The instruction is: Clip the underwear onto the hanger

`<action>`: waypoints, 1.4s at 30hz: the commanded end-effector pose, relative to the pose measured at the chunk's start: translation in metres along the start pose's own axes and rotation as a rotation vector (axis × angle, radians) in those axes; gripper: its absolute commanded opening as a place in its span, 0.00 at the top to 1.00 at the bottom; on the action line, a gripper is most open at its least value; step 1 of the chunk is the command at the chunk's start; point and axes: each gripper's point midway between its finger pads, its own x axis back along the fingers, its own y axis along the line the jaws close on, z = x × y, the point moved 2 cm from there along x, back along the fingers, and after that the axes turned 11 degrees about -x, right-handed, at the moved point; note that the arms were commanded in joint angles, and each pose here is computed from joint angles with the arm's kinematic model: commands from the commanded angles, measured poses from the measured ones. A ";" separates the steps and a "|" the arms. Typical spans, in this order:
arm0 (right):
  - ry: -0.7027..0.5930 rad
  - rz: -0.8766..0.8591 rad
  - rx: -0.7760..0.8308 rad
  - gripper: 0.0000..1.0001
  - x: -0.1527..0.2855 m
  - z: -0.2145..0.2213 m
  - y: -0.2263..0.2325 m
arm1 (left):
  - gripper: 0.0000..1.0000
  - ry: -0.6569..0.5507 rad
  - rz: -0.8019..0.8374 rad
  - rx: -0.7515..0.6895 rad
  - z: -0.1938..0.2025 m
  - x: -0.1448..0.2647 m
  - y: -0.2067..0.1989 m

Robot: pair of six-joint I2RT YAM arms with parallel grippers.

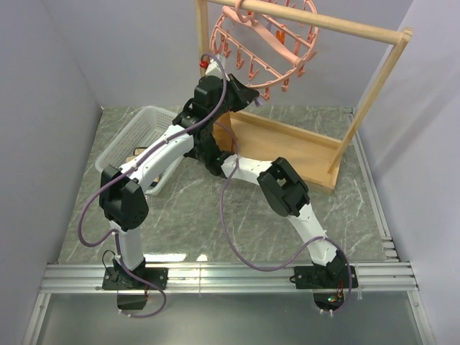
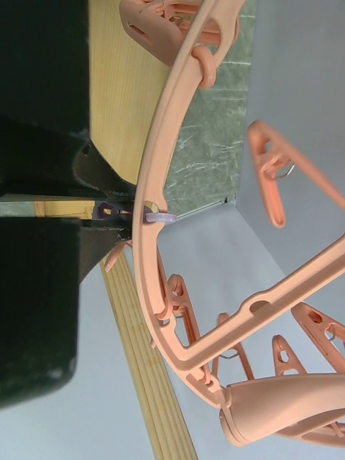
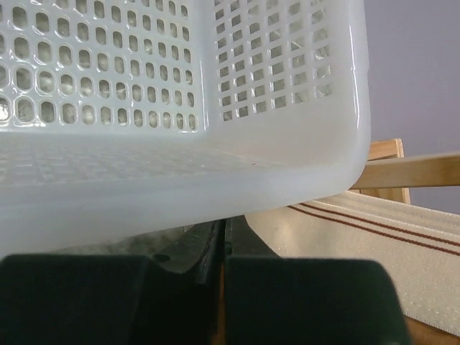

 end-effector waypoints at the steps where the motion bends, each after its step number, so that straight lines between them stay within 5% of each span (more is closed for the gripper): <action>1: -0.030 -0.017 -0.031 1.00 0.008 -0.006 -0.004 | 1.00 -0.158 0.060 0.018 -0.054 0.002 -0.021; 11: -0.234 -0.077 -0.157 1.00 0.096 -0.039 -0.038 | 1.00 -0.141 0.077 0.043 -0.055 0.003 -0.021; 21: -0.339 -0.089 -0.249 1.00 0.155 -0.014 -0.086 | 1.00 -0.171 0.088 0.037 -0.069 0.010 -0.029; 33: -0.599 0.085 -0.348 1.00 0.244 -0.013 -0.131 | 1.00 -0.126 0.094 0.080 -0.056 0.013 -0.024; 42: -0.673 0.227 -0.511 1.00 0.276 -0.022 -0.165 | 1.00 -0.090 0.109 0.107 -0.046 0.015 -0.022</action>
